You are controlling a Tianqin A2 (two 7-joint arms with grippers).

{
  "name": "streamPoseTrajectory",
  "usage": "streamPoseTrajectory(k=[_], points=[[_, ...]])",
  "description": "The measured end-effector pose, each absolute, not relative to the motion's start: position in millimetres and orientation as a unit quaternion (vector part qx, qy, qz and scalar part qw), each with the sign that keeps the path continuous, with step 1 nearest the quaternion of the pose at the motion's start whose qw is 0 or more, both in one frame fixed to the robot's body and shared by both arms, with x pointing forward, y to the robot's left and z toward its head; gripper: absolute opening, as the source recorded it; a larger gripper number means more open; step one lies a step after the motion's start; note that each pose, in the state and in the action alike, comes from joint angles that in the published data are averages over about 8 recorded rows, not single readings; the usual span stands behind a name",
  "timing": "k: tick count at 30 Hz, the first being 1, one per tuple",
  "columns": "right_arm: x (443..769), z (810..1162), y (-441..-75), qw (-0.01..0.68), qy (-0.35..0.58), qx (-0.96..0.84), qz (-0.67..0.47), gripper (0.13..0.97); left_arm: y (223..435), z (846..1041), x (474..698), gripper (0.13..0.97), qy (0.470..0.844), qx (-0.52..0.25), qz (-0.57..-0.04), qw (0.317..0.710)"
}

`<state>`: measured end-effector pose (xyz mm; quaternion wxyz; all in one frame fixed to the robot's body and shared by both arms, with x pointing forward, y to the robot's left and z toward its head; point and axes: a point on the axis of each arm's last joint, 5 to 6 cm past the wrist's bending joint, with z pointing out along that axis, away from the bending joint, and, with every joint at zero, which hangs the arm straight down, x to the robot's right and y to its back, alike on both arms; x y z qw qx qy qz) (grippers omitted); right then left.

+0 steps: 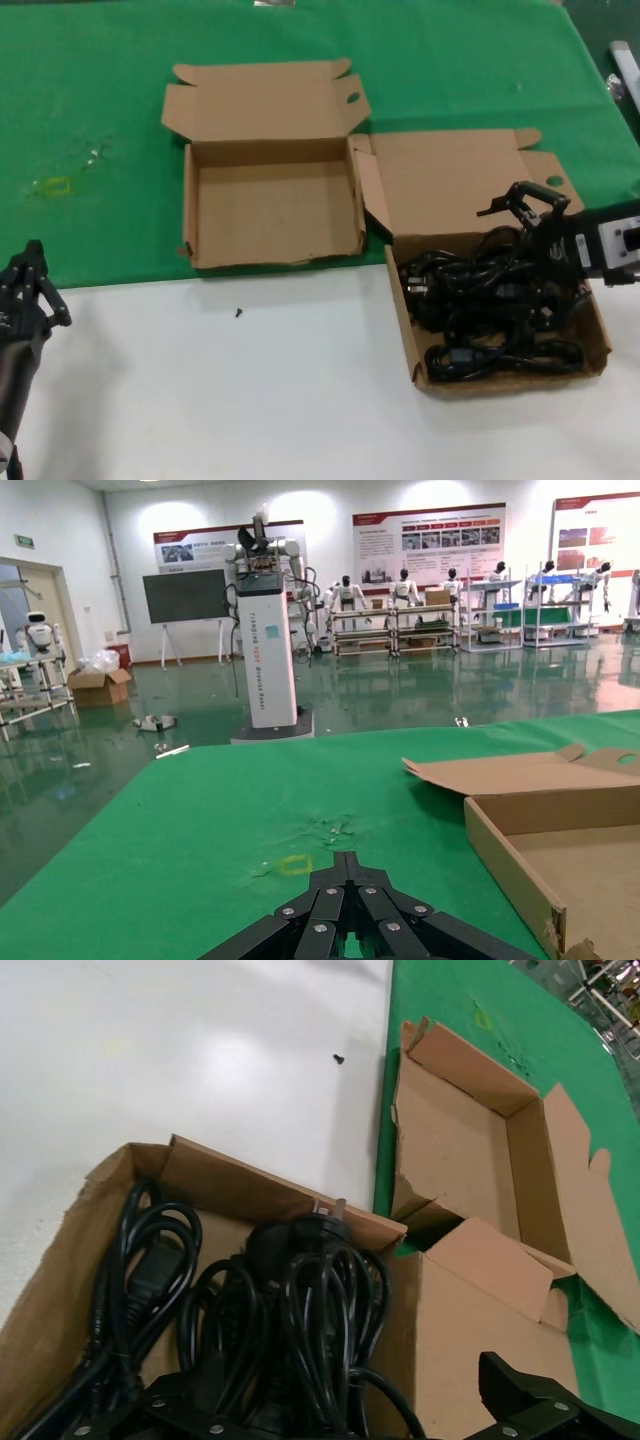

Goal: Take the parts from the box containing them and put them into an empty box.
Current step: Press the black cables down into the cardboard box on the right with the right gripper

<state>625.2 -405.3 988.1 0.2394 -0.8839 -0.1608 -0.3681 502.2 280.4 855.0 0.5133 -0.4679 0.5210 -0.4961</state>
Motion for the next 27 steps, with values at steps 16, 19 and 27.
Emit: streamPoseTrajectory(k=[16, 19, 27], points=[[632.6, 984.3, -404.6, 0.233, -0.161, -0.882, -0.378, 0.750, 280.4, 855.0, 502.2, 0.143, 0.521, -0.468, -0.496, 0.513], [632.5, 983.7, -404.1, 0.232, -0.162, -0.881, -0.378, 0.704, 280.4, 855.0, 502.2, 0.143, 0.521, -0.468, -0.496, 0.513], [631.7, 982.8, -402.7, 0.233, -0.161, -0.881, -0.380, 0.516, 280.4, 855.0, 502.2, 0.143, 0.521, -0.468, -0.496, 0.513]])
